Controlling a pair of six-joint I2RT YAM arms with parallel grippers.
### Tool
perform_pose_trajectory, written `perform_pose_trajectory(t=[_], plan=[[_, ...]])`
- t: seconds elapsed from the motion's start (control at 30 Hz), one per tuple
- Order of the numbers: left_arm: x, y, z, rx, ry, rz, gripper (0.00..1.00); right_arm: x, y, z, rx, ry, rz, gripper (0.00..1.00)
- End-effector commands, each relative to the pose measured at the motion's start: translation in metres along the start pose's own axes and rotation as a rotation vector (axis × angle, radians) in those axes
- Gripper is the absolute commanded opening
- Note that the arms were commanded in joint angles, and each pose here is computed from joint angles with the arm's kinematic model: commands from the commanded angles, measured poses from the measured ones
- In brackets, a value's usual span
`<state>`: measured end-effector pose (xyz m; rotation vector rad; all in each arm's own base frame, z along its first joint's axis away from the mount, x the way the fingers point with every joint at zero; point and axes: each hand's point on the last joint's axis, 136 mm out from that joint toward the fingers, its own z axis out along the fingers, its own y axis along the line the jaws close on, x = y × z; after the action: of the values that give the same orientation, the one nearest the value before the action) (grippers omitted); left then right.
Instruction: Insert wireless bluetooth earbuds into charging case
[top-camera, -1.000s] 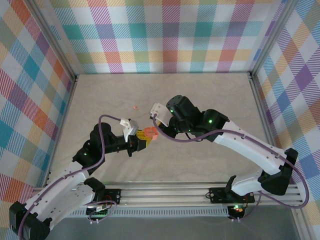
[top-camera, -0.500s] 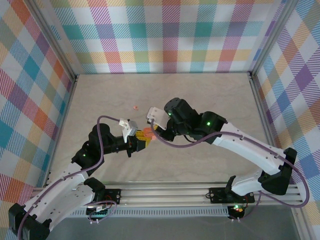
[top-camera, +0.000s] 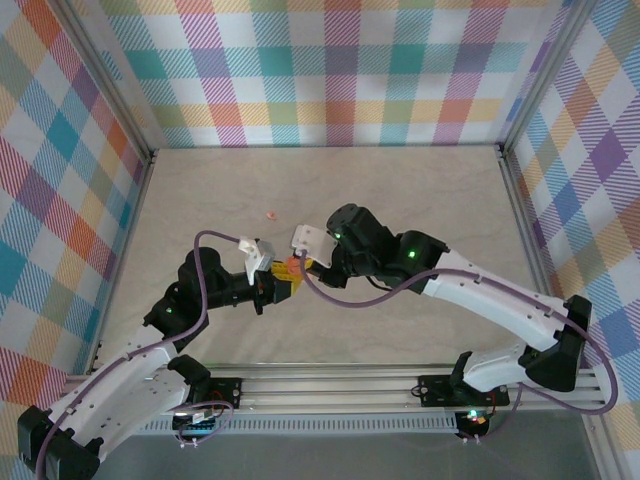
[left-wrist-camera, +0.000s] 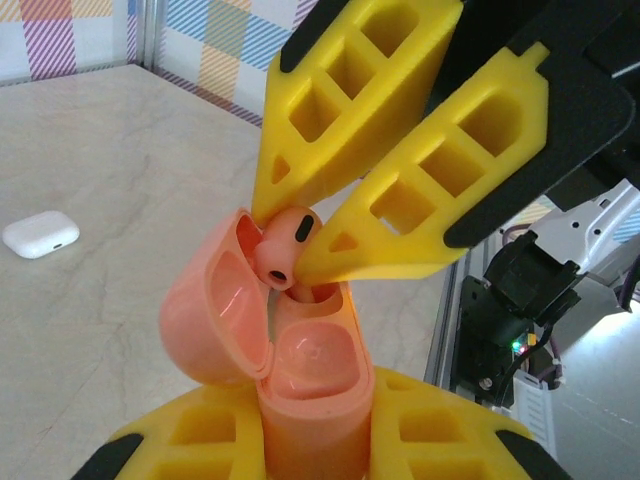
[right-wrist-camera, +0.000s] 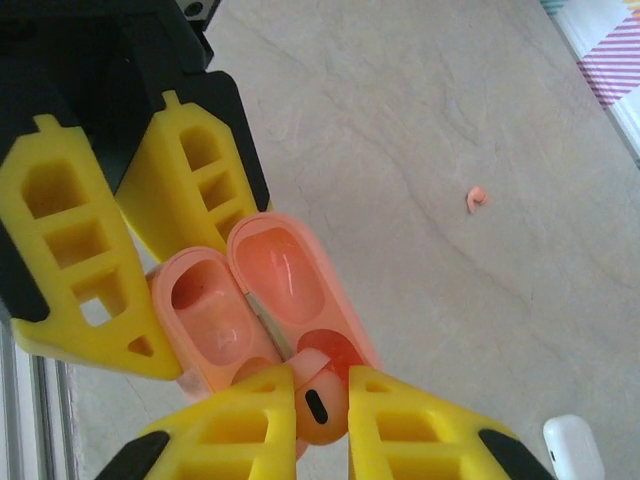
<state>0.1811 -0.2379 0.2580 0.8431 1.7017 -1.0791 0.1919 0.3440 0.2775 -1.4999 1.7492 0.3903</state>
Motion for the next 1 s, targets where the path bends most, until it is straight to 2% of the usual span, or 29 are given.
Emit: perform_pose_trajectory(t=[0.0,0.33,0.4,0.5,0.73,0.97], plan=[[-0.018,-0.002,-0.002,0.009,-0.068,0.037,0.03,-0.005,0.013,-0.005,-0.059,-0.049,-0.044,0.16],[-0.02,-0.003,-0.002,0.013,-0.076,0.026,0.03,0.004,0.039,-0.007,-0.163,-0.107,-0.139,0.21],[-0.02,-0.002,-0.002,0.011,-0.077,0.027,0.03,0.003,0.038,-0.007,-0.165,-0.104,-0.138,0.23],[-0.02,-0.002,-0.002,0.011,-0.077,0.027,0.03,0.0,0.037,-0.007,-0.164,-0.108,-0.133,0.31],[-0.02,-0.001,-0.001,0.006,-0.075,0.031,0.04,-0.006,0.036,-0.013,-0.157,-0.134,-0.14,0.32],[-0.019,0.005,-0.003,-0.036,-0.073,0.032,0.03,-0.028,0.02,-0.036,-0.112,-0.235,-0.048,0.42]])
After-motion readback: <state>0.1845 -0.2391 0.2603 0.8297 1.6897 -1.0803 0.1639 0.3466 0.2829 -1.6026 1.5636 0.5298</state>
